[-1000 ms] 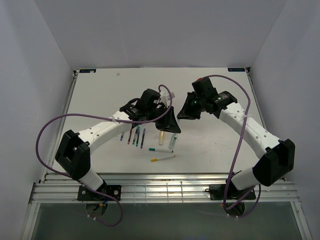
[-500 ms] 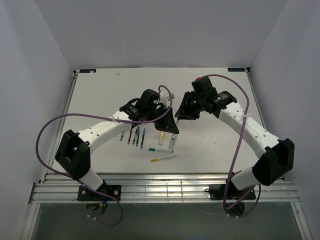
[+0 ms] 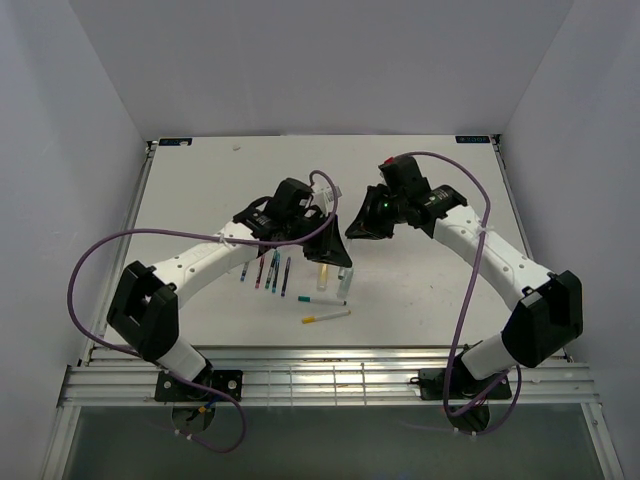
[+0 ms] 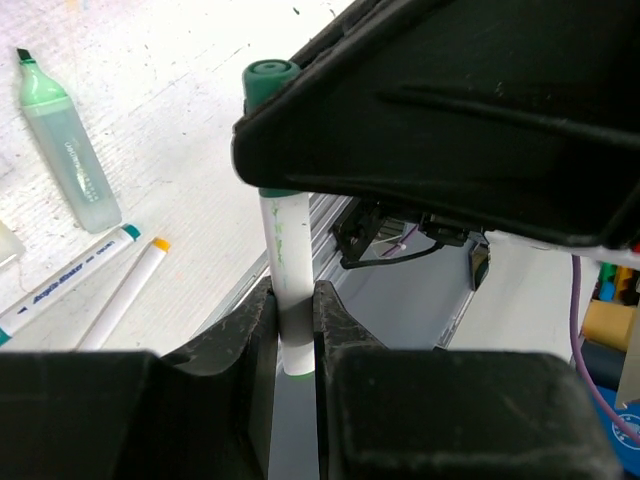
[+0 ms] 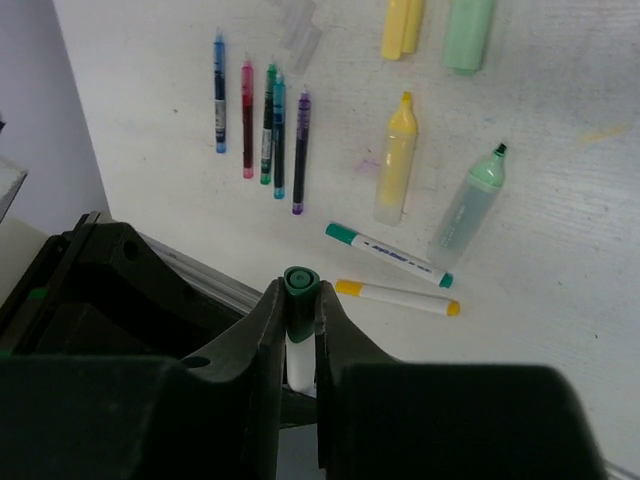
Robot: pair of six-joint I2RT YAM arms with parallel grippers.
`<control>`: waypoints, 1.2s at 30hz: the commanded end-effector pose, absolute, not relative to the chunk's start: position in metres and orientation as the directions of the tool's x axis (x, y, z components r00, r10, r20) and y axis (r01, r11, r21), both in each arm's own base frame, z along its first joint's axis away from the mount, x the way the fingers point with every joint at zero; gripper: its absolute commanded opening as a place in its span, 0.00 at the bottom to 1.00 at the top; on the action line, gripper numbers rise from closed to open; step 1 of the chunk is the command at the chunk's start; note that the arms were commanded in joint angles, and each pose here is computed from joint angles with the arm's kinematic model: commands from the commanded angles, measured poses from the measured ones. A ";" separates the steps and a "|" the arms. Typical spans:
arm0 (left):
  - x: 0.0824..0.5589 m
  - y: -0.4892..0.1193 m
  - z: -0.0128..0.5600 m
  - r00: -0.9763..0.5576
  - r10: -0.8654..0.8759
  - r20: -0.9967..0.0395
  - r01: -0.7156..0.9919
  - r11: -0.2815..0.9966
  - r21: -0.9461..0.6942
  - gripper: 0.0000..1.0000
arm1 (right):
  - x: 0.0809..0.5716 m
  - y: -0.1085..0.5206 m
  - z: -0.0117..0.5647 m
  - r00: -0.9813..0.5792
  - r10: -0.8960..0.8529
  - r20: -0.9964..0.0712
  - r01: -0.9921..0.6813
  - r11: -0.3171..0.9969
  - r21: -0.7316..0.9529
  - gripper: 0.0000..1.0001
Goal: Open the pen caps
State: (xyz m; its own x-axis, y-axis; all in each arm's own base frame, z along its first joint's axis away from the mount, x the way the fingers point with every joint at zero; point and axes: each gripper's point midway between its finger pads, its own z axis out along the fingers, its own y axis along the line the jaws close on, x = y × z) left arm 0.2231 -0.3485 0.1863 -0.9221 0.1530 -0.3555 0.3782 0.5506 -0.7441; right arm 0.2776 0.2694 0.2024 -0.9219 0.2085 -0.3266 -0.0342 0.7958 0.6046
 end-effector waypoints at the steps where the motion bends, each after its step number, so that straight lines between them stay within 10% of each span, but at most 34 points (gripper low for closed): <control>1: 0.215 -0.348 0.252 -0.864 0.115 -0.490 0.500 0.298 -0.813 0.00 | 0.270 0.294 0.220 -0.917 0.136 -0.376 -0.194 0.671 0.716 0.08; 9: 0.167 -0.329 0.302 -0.824 0.122 -0.553 0.547 -0.081 -0.833 0.00 | 0.256 0.292 0.268 -0.837 0.123 -0.533 -0.471 0.332 0.817 0.08; 17: 0.166 -0.316 0.297 -0.856 0.090 -0.509 0.499 -0.109 -0.860 0.00 | 0.247 0.288 0.273 -0.859 0.106 -0.501 -0.477 0.192 0.858 0.08; 20: 0.184 -0.312 0.288 -0.880 0.041 -0.473 0.472 -0.029 -0.881 0.00 | 0.263 0.278 0.255 -0.852 0.078 -0.517 -0.451 0.392 0.802 0.08; 25: 0.235 -0.301 0.243 -0.836 0.055 -0.546 0.498 0.494 -0.713 0.00 | 0.297 0.224 0.229 -0.824 0.128 -0.552 -0.249 0.793 0.555 0.08; 36: 0.236 -0.293 0.213 -0.752 0.140 -0.644 0.505 0.750 -0.427 0.00 | 0.320 0.181 0.220 -0.796 0.293 -0.529 0.070 0.913 0.401 0.08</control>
State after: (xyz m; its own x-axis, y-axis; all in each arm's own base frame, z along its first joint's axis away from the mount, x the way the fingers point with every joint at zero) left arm 0.2388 -0.3293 0.2276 -0.7544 0.0793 -0.6516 0.5519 0.6141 -0.5641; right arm 0.2866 0.2460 0.2447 -0.8693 0.2533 -0.4244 -0.1018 0.7485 0.6553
